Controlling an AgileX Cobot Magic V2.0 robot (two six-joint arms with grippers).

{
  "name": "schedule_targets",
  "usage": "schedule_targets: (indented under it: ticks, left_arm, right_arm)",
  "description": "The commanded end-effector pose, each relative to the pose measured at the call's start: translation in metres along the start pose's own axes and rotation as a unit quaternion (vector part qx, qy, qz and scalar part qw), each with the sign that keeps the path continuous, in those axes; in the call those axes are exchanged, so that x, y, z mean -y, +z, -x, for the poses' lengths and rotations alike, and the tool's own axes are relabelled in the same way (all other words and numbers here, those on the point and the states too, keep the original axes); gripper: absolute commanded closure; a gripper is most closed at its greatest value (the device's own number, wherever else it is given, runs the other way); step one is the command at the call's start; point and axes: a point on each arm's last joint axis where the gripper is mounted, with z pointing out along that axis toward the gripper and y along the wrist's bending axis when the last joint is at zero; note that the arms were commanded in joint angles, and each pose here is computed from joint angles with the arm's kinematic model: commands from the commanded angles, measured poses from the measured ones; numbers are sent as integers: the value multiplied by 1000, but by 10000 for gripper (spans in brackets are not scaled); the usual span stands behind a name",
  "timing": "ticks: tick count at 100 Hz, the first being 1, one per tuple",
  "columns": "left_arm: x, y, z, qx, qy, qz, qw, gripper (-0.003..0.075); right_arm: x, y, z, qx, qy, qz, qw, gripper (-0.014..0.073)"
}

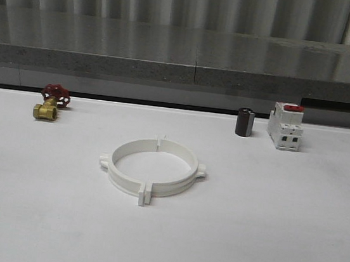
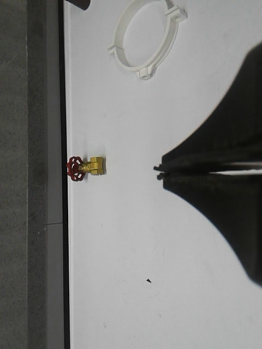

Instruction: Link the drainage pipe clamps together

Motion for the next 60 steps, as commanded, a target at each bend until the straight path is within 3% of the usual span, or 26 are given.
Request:
schedule_targets:
  ticks: [1,16,40,60]
  left_arm:
    - [1,-3,14,43,-3,-4,999,740]
    - [1,-3,14,43,-3,-4,999,740]
    - [1,-3,14,43,-3,-4,999,740]
    - [1,-3,13,42,-3,-4,999,740]
  right_arm:
    - [-5,1,4,56,-20,26,998,713]
    - [-6,6,-25,71,-17,46,996,713]
    - [-2,19,-59,140,8,20,990,713]
    - [1,31,-80,152,18,19,988,713]
